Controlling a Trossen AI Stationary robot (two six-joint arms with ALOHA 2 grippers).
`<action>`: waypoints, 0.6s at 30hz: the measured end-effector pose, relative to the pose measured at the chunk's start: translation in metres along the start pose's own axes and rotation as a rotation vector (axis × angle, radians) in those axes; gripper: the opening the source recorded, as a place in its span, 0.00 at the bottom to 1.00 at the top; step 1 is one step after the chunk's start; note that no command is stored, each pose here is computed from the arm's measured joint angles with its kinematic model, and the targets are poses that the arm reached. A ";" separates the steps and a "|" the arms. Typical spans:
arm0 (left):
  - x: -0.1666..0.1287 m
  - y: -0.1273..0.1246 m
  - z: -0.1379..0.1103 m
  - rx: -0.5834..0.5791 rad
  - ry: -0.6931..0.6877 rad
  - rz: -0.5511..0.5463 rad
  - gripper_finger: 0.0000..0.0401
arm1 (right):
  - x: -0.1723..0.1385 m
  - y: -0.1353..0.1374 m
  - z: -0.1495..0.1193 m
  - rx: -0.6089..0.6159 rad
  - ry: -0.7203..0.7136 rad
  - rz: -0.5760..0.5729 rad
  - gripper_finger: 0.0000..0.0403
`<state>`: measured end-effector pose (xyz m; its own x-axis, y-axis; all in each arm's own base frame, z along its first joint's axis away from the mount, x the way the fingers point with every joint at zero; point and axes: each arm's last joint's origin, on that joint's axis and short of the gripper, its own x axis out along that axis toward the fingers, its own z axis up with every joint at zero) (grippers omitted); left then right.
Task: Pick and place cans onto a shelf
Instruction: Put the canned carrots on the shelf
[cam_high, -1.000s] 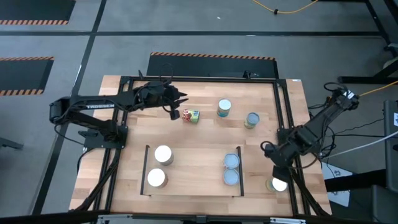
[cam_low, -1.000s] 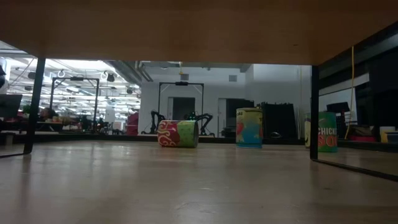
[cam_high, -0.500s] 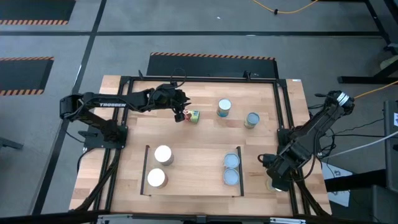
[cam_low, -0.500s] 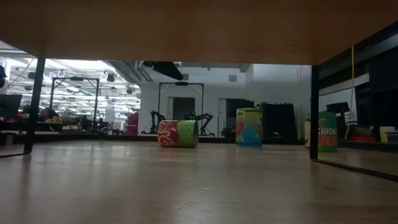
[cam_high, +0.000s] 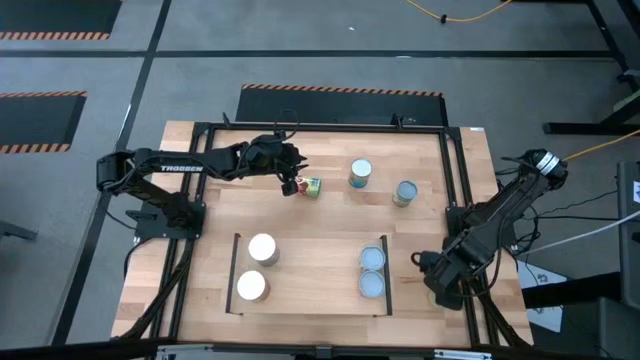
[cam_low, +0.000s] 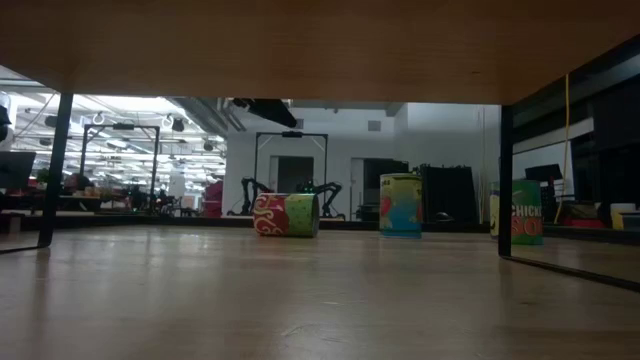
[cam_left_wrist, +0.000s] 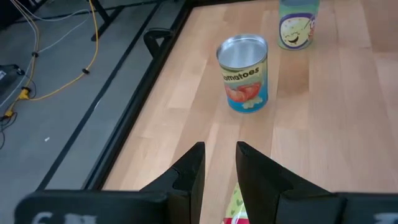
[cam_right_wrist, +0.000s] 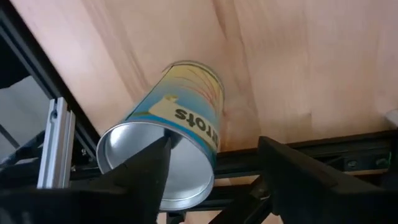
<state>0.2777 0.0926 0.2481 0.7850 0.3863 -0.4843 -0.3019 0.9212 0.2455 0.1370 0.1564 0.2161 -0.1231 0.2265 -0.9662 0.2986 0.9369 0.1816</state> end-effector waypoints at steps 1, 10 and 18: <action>0.000 0.000 0.000 0.000 0.000 0.000 0.21 | 0.000 0.001 0.000 -0.005 0.001 0.002 0.57; 0.000 0.000 0.000 0.000 0.000 0.000 0.21 | 0.001 0.000 0.000 -0.013 0.007 0.002 0.20; 0.000 0.000 0.000 0.000 0.000 0.000 0.21 | 0.001 0.000 0.000 -0.024 0.004 -0.005 0.02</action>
<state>0.2777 0.0926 0.2481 0.7850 0.3863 -0.4843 -0.3019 0.9212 0.2455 0.1369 0.1564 0.2152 -0.1288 0.2227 -0.9663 0.2749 0.9443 0.1810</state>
